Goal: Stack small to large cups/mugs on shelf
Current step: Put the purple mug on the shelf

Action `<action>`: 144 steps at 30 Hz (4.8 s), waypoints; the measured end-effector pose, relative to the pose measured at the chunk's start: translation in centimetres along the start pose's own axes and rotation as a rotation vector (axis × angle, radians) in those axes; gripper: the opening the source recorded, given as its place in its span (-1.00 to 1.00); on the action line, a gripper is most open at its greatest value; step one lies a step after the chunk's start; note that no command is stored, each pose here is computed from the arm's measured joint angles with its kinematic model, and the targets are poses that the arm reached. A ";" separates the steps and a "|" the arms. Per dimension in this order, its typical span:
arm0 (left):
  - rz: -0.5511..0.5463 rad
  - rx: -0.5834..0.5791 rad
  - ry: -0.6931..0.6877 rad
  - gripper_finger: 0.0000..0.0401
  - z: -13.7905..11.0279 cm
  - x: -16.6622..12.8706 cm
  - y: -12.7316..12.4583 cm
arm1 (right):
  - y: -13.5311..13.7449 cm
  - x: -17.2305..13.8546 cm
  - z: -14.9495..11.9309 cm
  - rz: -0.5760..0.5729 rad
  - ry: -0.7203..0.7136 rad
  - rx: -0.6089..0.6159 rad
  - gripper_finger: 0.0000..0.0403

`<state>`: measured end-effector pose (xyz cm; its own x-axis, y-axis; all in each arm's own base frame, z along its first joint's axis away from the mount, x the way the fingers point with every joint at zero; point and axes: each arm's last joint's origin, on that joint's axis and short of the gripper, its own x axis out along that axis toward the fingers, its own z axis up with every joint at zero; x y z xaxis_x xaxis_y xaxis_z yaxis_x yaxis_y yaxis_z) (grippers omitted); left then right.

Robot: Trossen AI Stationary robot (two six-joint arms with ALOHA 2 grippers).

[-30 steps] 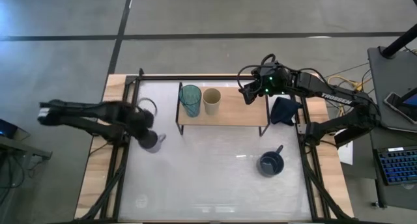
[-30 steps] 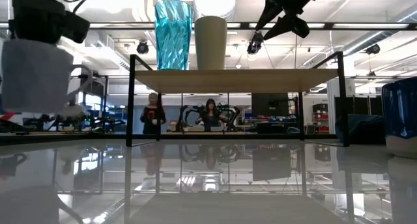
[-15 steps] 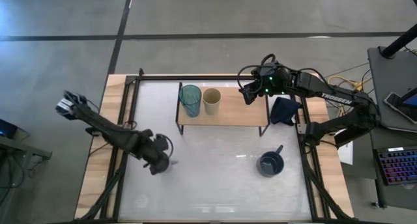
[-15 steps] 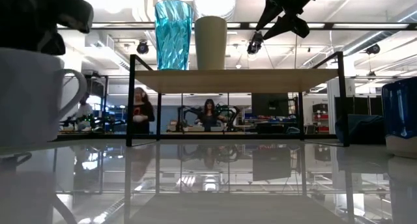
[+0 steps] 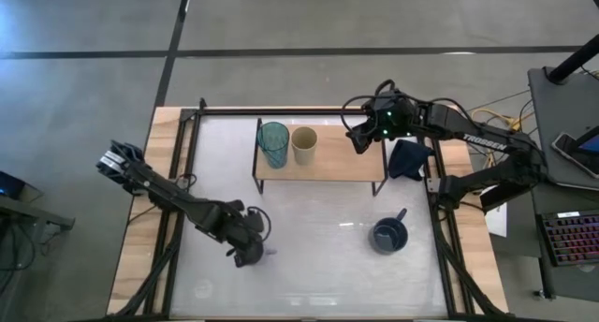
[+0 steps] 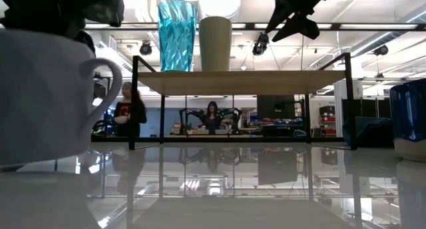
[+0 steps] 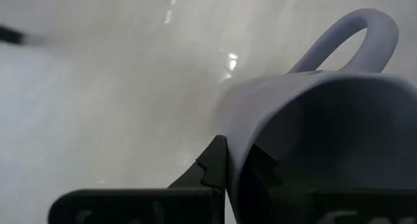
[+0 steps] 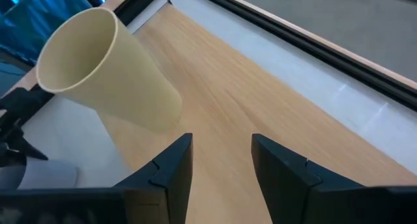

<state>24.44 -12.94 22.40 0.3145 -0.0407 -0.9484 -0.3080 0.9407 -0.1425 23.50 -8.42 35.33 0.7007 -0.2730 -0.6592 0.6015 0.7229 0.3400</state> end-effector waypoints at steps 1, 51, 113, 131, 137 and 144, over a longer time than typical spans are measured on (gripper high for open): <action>-0.012 0.000 -0.003 -1.00 0.1 0.1 -0.2 | 0.0 -0.1 0.0 0.003 0.001 -0.002 -0.25; -0.053 -0.151 0.018 -0.54 1.3 -1.1 -0.2 | -0.2 -0.4 -0.3 -0.018 0.026 -0.057 -0.04; 0.097 -1.070 -0.172 -1.00 -5.2 2.4 -5.1 | 2.9 -0.7 -3.9 0.181 0.248 -0.149 -0.94; -0.030 -0.982 -0.435 -1.00 -3.1 4.4 -4.1 | 3.0 -0.7 -3.5 0.148 0.199 -0.063 -0.94; -0.011 -0.988 -0.479 -1.00 -2.3 4.9 -3.2 | 3.0 -0.7 -3.5 0.145 0.197 -0.063 -0.94; -0.243 -0.901 -0.549 -1.00 -0.5 5.8 -3.8 | 3.0 -0.7 -3.5 0.143 0.197 -0.063 -0.94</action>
<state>26.99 -16.97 17.35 0.7461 0.1747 -0.6425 -0.6597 0.3248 -0.6777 23.46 -3.81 34.44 0.6853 -0.0403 -0.7272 0.4718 0.7852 0.4010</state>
